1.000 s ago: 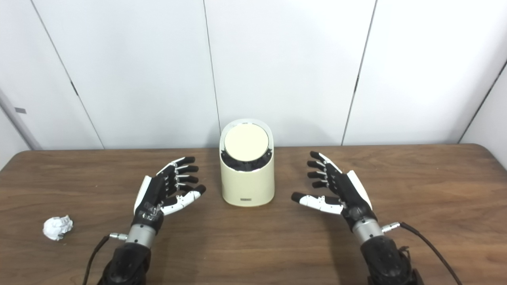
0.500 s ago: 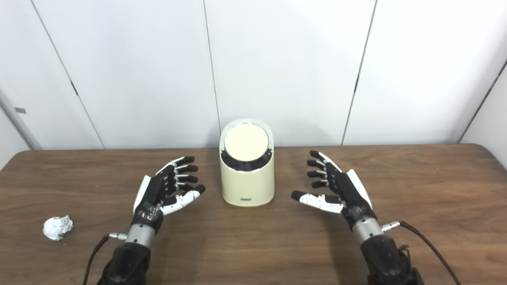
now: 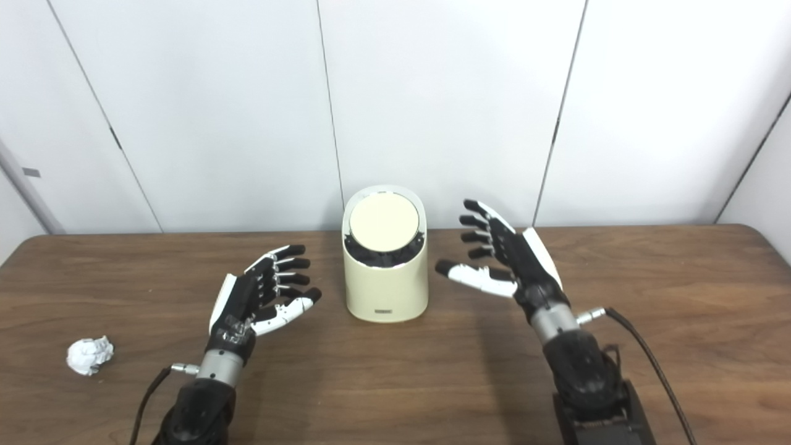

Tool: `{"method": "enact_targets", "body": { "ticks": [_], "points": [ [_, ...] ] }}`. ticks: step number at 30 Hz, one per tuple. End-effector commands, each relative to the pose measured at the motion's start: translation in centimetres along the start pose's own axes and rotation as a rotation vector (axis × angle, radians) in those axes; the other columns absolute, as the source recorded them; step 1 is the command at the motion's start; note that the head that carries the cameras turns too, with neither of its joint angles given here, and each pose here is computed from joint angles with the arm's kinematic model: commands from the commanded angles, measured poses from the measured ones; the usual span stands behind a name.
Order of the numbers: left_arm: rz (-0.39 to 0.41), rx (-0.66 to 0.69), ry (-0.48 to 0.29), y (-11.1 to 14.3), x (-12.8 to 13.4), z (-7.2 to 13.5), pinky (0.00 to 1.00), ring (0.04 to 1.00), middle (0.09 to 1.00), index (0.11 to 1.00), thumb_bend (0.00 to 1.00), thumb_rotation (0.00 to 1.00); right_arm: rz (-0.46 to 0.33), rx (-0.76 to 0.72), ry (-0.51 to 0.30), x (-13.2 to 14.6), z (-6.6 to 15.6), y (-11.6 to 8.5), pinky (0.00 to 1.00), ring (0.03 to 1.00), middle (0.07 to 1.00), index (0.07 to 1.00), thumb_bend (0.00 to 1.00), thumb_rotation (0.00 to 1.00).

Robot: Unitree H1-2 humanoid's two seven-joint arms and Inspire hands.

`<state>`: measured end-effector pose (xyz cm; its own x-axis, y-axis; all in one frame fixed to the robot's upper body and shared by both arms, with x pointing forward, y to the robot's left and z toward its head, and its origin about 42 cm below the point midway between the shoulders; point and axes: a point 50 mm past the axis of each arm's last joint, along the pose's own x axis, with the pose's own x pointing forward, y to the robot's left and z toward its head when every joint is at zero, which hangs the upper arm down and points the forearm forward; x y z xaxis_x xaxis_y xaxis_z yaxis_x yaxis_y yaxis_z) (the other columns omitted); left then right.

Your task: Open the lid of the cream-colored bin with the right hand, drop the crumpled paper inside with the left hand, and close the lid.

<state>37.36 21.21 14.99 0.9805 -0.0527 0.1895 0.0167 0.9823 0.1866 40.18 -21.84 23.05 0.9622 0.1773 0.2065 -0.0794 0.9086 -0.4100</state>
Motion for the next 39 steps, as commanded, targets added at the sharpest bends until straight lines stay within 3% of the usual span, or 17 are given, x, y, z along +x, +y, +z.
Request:
{"method": "enact_targets", "body": {
  "ticks": [1,10,20,39],
  "points": [
    [0.000,-0.005,-0.098,0.1,1.3,2.0,0.56,0.664,0.737,0.786,0.63,0.07,-0.030,-0.011,-0.110,1.5,3.3,-0.7,0.70,0.792,0.847,0.884,0.68,0.44],
    [-0.001,-0.009,-0.091,-0.2,1.2,1.9,0.58,0.675,0.739,0.787,0.63,0.07,-0.015,-0.036,-0.135,3.7,5.6,-0.6,0.70,0.802,0.839,0.872,0.73,0.42],
    [0.006,-0.016,-0.087,-0.2,1.1,1.8,0.58,0.672,0.737,0.779,0.64,0.09,-0.006,-0.064,-0.092,5.1,7.2,0.4,0.73,0.821,0.847,0.871,0.73,0.38],
    [0.007,-0.010,-0.099,-0.1,1.2,2.2,0.56,0.664,0.735,0.783,0.63,0.08,0.009,-0.089,-0.064,7.9,7.7,2.6,0.67,0.816,0.863,0.887,0.71,0.34]
  ]
}}
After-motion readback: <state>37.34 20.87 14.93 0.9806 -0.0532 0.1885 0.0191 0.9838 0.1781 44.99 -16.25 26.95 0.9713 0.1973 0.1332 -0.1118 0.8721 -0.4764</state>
